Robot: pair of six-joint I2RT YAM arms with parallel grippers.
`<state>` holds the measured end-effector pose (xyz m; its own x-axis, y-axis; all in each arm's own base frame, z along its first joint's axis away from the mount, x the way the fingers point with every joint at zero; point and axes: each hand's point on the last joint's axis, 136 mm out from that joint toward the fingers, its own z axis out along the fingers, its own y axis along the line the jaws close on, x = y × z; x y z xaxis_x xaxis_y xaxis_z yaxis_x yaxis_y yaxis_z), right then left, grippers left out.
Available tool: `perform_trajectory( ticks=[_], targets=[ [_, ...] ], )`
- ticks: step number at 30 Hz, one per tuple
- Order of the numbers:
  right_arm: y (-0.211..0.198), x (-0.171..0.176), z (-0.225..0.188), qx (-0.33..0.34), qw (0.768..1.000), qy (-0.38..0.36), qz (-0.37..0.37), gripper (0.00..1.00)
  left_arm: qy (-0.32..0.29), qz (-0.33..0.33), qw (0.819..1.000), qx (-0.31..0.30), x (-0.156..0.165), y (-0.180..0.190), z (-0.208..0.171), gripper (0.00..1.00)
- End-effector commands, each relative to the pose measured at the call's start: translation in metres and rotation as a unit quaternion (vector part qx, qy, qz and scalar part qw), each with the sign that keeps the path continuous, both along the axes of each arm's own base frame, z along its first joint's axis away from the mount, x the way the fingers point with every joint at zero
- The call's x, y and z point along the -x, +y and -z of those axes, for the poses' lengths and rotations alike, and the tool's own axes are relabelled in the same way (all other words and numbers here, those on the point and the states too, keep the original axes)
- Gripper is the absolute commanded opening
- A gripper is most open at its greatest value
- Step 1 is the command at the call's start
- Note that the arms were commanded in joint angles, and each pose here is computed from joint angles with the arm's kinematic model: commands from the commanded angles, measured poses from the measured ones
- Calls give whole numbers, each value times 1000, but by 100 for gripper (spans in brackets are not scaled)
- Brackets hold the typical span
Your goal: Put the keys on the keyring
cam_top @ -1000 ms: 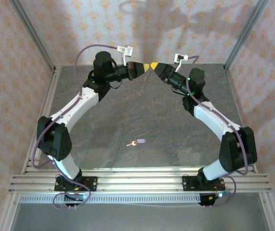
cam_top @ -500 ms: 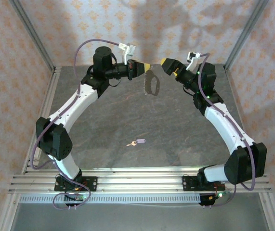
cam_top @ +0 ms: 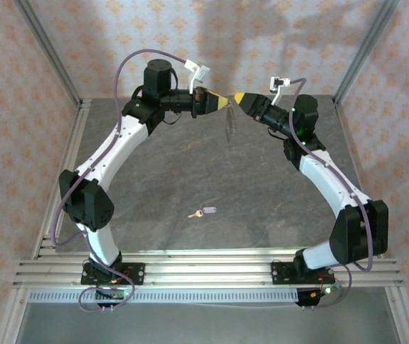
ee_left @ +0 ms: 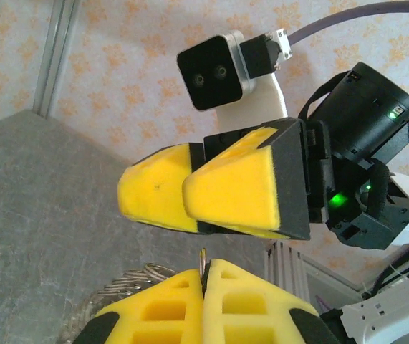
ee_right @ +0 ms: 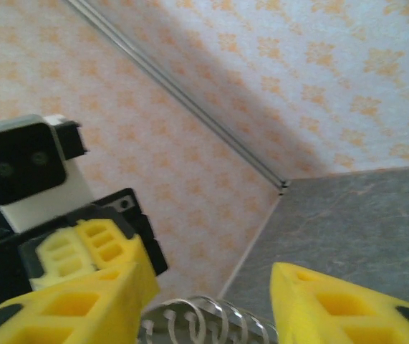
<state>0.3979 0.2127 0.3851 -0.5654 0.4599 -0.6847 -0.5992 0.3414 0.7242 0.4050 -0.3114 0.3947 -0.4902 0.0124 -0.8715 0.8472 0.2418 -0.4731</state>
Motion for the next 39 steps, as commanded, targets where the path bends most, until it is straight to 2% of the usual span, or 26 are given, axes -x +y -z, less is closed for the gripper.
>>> perform_trajectory(
  ticks=[1,3,10,16,29,33,39],
  targets=[
    [3,17,-27,-25,998,-54,-34,45,-18,24,1000,6,8,0,-14,0],
    [6,22,-30,-29,997,-56,-47,41,-18,26,999,6,8,0,-15,0],
    [20,31,-21,-24,996,-45,-75,41,-19,29,999,8,9,0,-18,0],
    [27,37,-15,-21,995,-41,-85,35,-22,29,999,9,9,0,-21,0],
    [26,40,-14,-20,996,-43,-81,12,-21,34,999,12,9,-2,-22,0],
    [26,39,-21,-35,995,-47,-80,1,-18,43,999,13,11,-3,-22,0],
    [25,35,-27,-47,996,-51,-63,0,-11,30,999,10,10,-3,-23,0]
  ],
)
